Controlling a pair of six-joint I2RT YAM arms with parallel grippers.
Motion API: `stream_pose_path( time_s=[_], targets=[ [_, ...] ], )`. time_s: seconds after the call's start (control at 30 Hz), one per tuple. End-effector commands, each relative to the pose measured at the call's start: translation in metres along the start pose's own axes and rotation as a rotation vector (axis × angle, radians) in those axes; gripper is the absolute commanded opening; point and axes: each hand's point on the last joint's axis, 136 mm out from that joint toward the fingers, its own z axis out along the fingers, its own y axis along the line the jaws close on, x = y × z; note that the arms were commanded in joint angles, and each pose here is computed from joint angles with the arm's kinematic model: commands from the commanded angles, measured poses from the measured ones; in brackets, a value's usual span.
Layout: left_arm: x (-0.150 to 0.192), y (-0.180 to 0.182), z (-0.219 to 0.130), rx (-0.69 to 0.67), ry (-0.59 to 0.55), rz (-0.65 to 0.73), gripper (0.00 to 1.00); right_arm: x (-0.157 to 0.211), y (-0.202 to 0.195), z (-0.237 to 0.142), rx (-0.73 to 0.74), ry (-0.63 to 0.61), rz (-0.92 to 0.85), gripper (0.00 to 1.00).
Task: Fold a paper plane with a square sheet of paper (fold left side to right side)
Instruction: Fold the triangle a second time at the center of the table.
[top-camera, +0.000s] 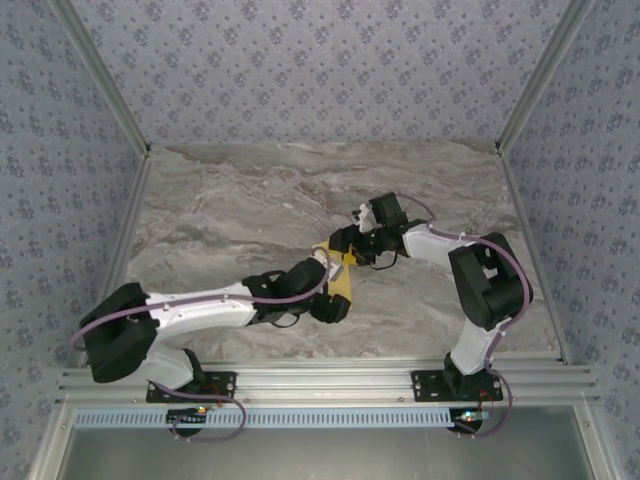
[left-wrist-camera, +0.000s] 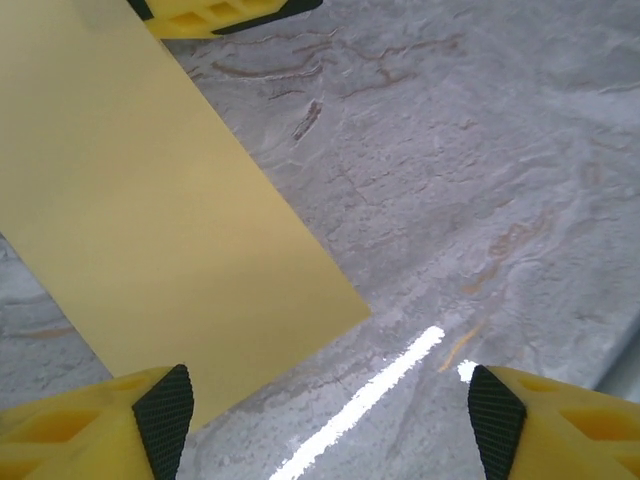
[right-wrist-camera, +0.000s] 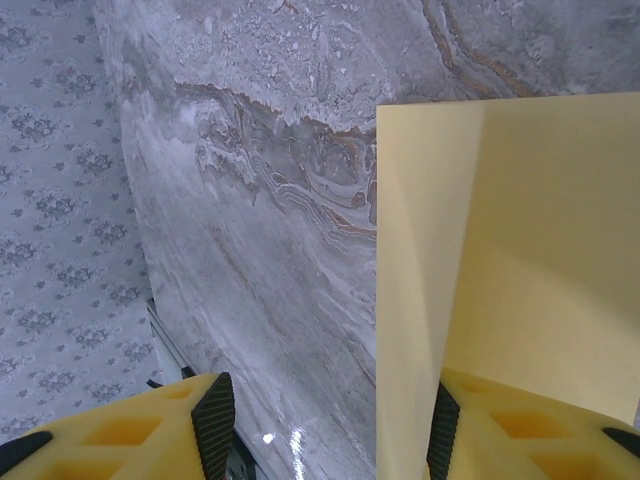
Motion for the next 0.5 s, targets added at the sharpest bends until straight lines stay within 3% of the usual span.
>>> stream_pose_path(
  time_s=[0.0,0.47],
  targets=[
    [-0.011,0.001,0.005,-0.108,-0.003,0.065,0.77,0.001,-0.001,0.000,0.008,0.026,0.004,0.56],
    [-0.003,-0.001,0.032,-0.390,0.132,0.278,0.78,0.001,-0.002,0.000,0.015,0.025,0.003,0.56]
  ],
)
